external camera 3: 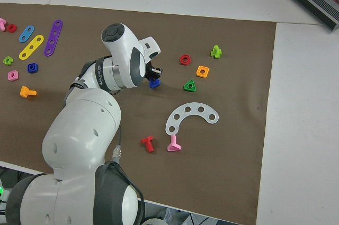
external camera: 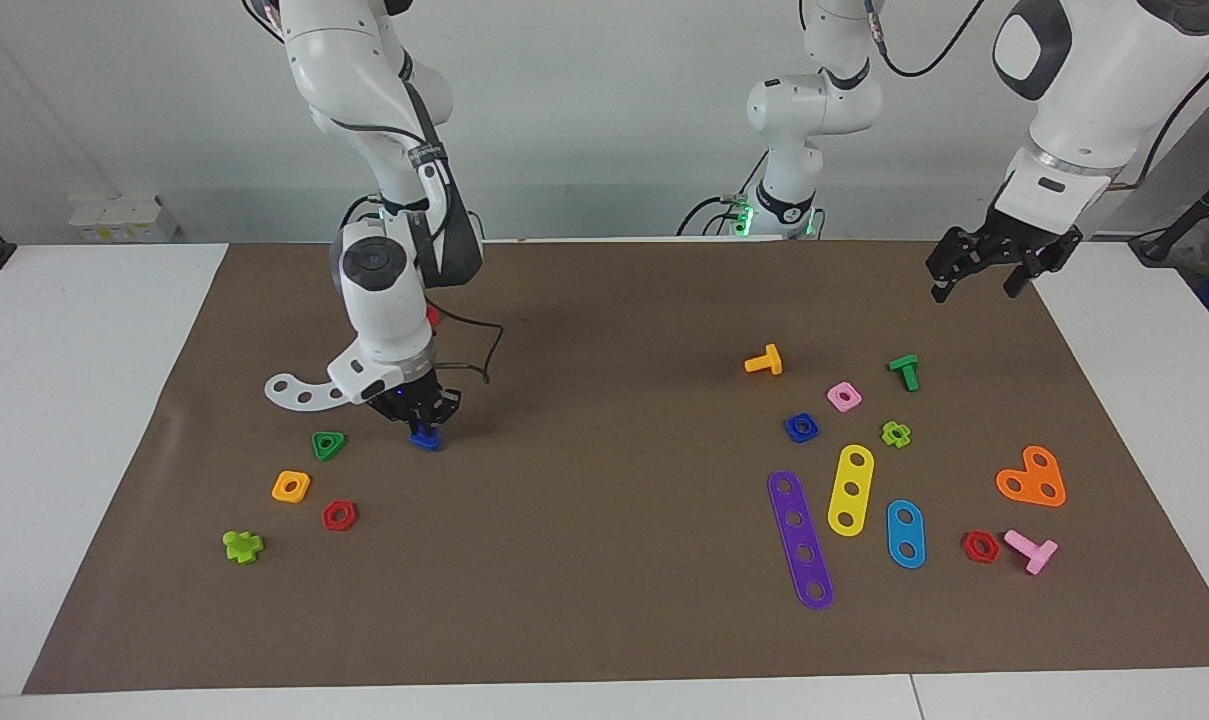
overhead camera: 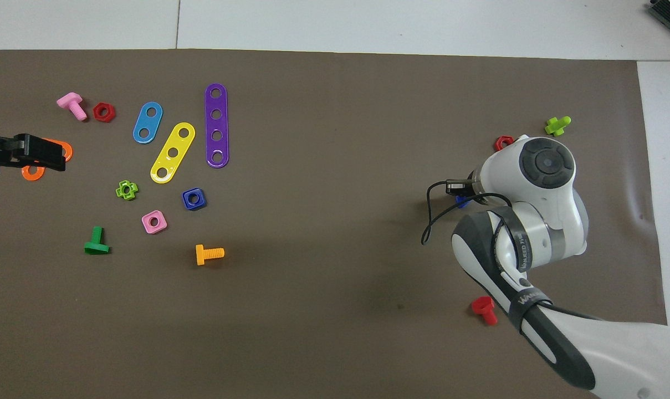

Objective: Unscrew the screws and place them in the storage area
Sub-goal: 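Carry the blue bolt with the right gripper near the green triangle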

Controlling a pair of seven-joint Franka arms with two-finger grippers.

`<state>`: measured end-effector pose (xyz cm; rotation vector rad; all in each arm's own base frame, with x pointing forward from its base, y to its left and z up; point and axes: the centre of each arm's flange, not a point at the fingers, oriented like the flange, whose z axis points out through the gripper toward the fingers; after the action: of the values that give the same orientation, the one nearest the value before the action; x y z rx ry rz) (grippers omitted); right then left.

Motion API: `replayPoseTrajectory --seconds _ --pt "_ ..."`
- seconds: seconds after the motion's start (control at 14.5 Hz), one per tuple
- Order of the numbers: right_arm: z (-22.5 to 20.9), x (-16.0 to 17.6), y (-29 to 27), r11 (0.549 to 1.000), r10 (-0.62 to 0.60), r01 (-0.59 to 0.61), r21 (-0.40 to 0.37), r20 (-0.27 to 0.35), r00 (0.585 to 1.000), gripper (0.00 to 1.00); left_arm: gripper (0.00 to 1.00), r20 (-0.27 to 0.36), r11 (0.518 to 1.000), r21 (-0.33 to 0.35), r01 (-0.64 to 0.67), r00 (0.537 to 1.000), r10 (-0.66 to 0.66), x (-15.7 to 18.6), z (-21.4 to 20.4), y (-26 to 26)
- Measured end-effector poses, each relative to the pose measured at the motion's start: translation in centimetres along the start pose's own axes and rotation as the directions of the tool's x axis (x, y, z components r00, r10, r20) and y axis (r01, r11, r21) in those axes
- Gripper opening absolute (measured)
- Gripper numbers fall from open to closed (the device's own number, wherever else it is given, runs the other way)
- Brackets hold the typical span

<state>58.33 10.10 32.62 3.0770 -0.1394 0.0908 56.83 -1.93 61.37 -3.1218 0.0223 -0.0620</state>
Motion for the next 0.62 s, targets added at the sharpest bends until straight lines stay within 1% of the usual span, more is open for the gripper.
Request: replayPoseTrajectory --seconds 0.14,0.21,0.41,0.48,0.62 --pt "0.3 0.2 1.3 1.000 -0.005 0.005 0.000 0.006 1.000 0.19 1.00 0.000 1.000 0.000 0.000 1.000 0.000 0.0 0.0 0.0" --pt "0.4 0.2 1.7 1.000 -0.008 0.008 -0.001 0.009 1.000 0.23 1.00 0.000 1.000 0.000 0.000 1.000 0.000 0.0 0.0 0.0" --pt "0.3 0.2 2.0 1.000 -0.008 0.008 -0.001 0.012 1.000 0.56 1.00 0.000 1.000 0.000 0.000 1.000 0.000 0.0 0.0 0.0" --pt "-0.2 0.3 2.1 1.000 -0.003 0.003 0.001 0.008 1.000 0.68 1.00 0.000 1.000 0.000 0.000 1.000 0.000 0.0 0.0 0.0" --pt "-2.5 0.4 2.5 1.000 0.009 -0.009 0.008 -0.005 1.000 0.88 1.00 0.000 1.000 0.000 0.000 1.000 0.000 0.0 0.0 0.0"
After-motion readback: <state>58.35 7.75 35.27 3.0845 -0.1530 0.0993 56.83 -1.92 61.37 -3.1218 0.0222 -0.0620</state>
